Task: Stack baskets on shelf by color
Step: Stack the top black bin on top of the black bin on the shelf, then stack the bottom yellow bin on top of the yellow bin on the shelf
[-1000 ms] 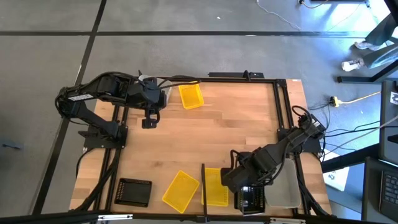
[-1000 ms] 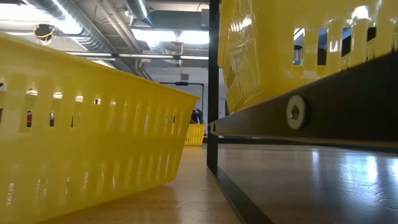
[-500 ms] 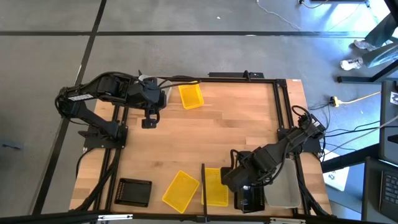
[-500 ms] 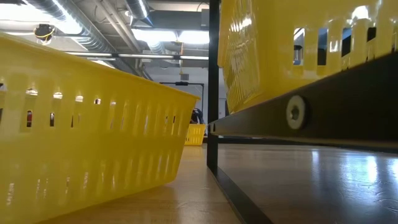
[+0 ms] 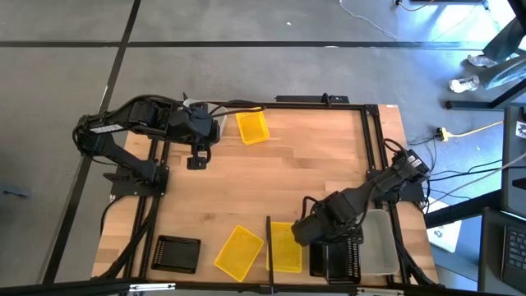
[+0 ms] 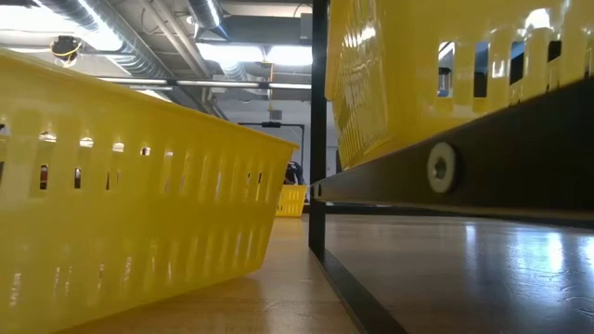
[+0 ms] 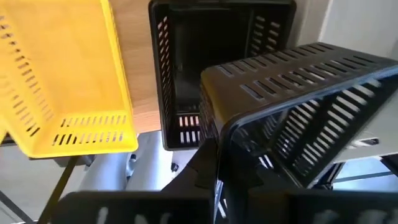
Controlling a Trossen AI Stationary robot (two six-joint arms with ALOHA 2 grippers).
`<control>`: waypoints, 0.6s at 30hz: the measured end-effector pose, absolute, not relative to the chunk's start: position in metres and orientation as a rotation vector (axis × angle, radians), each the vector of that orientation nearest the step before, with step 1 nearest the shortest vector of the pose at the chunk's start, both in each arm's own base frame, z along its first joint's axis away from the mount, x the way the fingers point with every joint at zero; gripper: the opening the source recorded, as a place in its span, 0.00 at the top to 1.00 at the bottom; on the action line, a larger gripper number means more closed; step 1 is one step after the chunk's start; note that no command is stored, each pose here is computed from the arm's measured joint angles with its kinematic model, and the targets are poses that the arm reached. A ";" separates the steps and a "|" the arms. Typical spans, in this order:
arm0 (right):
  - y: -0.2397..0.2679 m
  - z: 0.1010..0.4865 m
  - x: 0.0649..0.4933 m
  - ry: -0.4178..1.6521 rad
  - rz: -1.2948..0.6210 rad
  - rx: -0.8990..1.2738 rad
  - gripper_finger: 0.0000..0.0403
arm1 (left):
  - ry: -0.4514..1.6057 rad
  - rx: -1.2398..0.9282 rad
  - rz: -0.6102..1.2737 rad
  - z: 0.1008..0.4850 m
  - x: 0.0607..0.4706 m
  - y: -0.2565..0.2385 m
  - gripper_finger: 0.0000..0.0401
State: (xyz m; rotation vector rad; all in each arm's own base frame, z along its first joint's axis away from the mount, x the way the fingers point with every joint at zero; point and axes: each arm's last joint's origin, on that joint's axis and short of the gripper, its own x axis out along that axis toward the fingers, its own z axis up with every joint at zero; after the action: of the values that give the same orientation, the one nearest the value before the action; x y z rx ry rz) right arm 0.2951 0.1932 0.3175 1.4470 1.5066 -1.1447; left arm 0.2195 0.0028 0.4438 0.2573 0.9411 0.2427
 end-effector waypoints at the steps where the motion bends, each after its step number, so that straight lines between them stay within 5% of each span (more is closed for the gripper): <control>1: 0.194 0.315 0.296 1.511 -1.143 1.448 0.98 | 0.941 0.258 0.242 0.444 0.219 0.003 0.88; 18: 0.195 0.307 0.300 1.479 -1.069 1.423 0.77 | 0.942 0.258 0.242 0.444 0.219 0.003 0.88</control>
State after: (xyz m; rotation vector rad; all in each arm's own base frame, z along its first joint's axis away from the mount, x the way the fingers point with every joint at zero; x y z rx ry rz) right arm 0.3002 0.1951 0.3071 1.4226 1.4790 -1.0688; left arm 0.2194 0.0028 0.4437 0.2578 0.9419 0.2421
